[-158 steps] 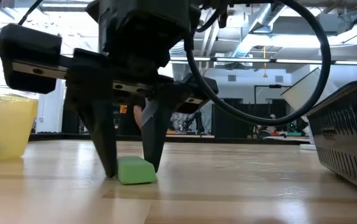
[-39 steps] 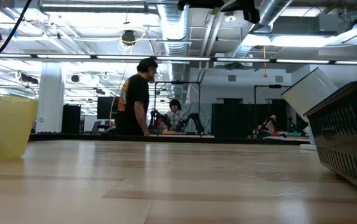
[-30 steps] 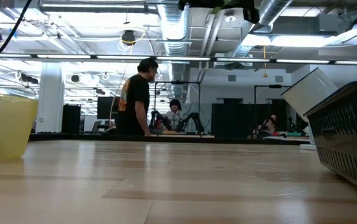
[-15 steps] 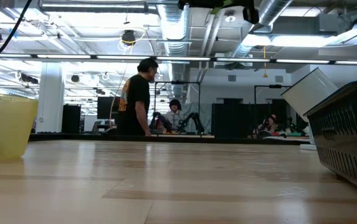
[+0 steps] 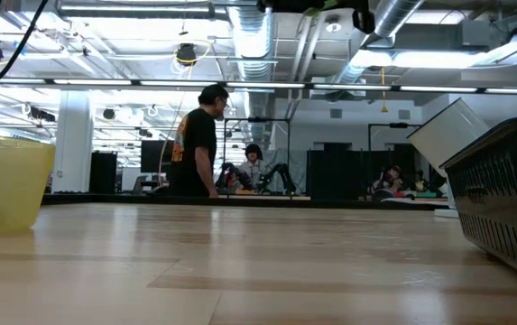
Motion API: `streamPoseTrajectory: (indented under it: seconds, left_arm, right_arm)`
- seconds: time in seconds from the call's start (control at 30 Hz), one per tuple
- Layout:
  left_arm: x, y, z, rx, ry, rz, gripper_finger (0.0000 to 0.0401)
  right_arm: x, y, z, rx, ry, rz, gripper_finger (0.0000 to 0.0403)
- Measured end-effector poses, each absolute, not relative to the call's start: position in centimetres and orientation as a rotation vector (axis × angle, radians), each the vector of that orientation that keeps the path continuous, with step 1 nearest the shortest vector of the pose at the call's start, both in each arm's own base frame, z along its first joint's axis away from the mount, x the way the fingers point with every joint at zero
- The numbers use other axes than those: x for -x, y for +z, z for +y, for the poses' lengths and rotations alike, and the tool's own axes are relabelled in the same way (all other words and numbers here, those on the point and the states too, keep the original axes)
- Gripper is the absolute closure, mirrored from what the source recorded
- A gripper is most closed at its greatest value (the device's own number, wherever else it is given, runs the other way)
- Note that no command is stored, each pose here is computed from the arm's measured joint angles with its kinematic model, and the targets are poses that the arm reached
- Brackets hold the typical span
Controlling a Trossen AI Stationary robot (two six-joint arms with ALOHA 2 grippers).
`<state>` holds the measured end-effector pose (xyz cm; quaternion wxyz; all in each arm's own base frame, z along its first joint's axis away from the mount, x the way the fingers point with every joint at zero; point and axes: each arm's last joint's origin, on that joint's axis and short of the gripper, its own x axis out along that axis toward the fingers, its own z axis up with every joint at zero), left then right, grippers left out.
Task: Pick & Place School Supplies
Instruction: Put the green eraser into the right black bin
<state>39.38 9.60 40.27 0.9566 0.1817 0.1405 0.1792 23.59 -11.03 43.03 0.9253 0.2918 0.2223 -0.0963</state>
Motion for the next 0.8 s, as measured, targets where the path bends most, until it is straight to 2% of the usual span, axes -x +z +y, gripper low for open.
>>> streamPoseTrajectory:
  seconds: [0.2,0.47,0.6,0.8]
  left_arm:
    - [-38.8,40.9,10.3,-0.380,0.437,0.274,0.0170]
    - [-38.0,42.0,9.3,-0.377,0.404,0.240,0.0192]
    - [-37.3,42.7,9.4,-0.377,0.422,0.229,0.0202]
    - [-36.7,42.7,10.2,-0.367,0.452,0.261,0.0208]
  right_arm:
    - [-21.9,42.7,-11.9,-0.607,-0.239,0.510,0.0383]
    - [-19.8,42.8,-13.6,-0.590,-0.322,0.522,0.0383]
    - [-18.3,43.3,-12.5,-0.625,-0.301,0.588,0.0383]
    - [-14.5,42.6,-6.9,-0.755,-0.240,0.858,0.0383]
